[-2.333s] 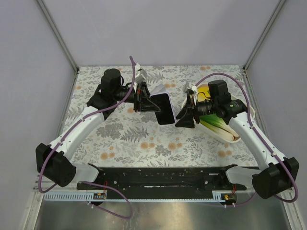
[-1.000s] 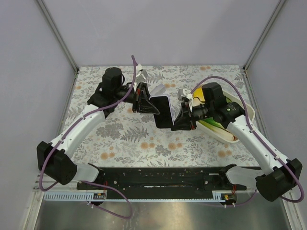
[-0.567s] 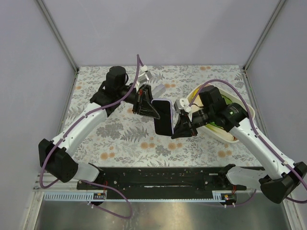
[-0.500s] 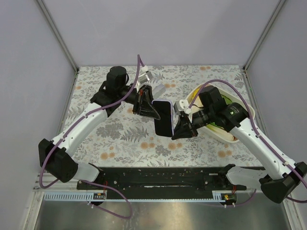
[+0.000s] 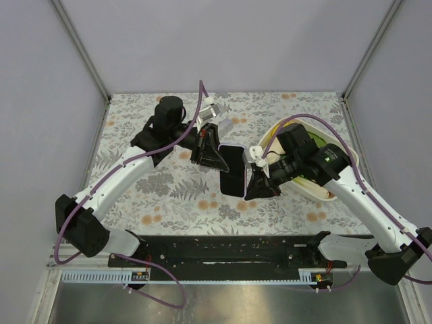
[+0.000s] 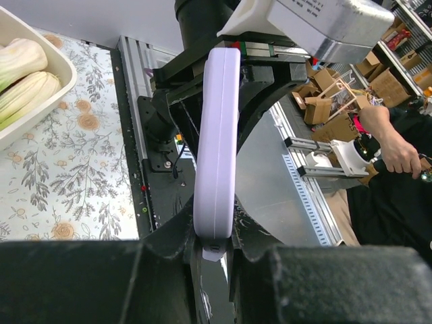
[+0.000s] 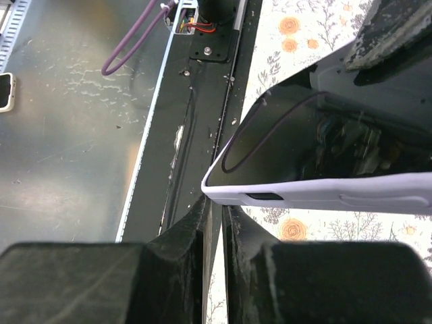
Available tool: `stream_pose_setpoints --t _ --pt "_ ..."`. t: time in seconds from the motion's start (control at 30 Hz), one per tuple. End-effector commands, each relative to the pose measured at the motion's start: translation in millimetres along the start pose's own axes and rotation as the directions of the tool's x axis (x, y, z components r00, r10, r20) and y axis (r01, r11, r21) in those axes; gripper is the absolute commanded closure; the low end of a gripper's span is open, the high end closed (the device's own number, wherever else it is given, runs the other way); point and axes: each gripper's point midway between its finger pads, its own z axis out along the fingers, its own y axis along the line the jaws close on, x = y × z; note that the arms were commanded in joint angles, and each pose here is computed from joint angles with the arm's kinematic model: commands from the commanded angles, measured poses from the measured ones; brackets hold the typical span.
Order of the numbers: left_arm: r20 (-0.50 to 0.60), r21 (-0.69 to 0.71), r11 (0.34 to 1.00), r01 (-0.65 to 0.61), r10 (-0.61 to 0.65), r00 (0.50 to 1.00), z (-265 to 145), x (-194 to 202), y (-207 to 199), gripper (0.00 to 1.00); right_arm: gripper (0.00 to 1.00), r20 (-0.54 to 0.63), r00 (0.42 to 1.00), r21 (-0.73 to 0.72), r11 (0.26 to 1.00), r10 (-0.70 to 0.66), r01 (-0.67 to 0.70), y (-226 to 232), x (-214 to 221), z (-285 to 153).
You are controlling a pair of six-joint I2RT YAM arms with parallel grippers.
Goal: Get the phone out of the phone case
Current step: Remove the phone case from the phone.
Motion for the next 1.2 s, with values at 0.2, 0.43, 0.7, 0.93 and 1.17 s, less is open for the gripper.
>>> stream_pose_setpoints --t 0.2,0.43,0.7,0.93,1.17 --pt "0.005 -0.177 0.964 -0.196 0.200 0.980 -8 -23 14 1.00 0.46 0.046 0.999 0.176 0.984 0.008 -0.016 -29 -13 0" --pt "-0.036 -0.208 0.942 -0.265 0.263 0.964 -16 -16 15 1.00 0.32 0.107 0.986 0.204 0.967 0.131 -0.151 -37 -10 -5" --pt "-0.050 -0.215 0.934 -0.285 0.281 0.958 -19 -11 11 1.00 0.60 0.152 0.959 0.143 0.955 0.238 -0.259 -49 -5 -7" --pt "-0.040 -0.215 0.933 -0.289 0.287 0.957 -18 -15 11 1.00 0.54 0.155 0.951 0.128 0.949 0.268 -0.288 -52 3 -1" --pt "-0.024 -0.206 0.938 -0.280 0.281 0.959 -17 -16 10 1.00 0.63 0.165 0.948 0.118 0.949 0.272 -0.293 -53 5 0"
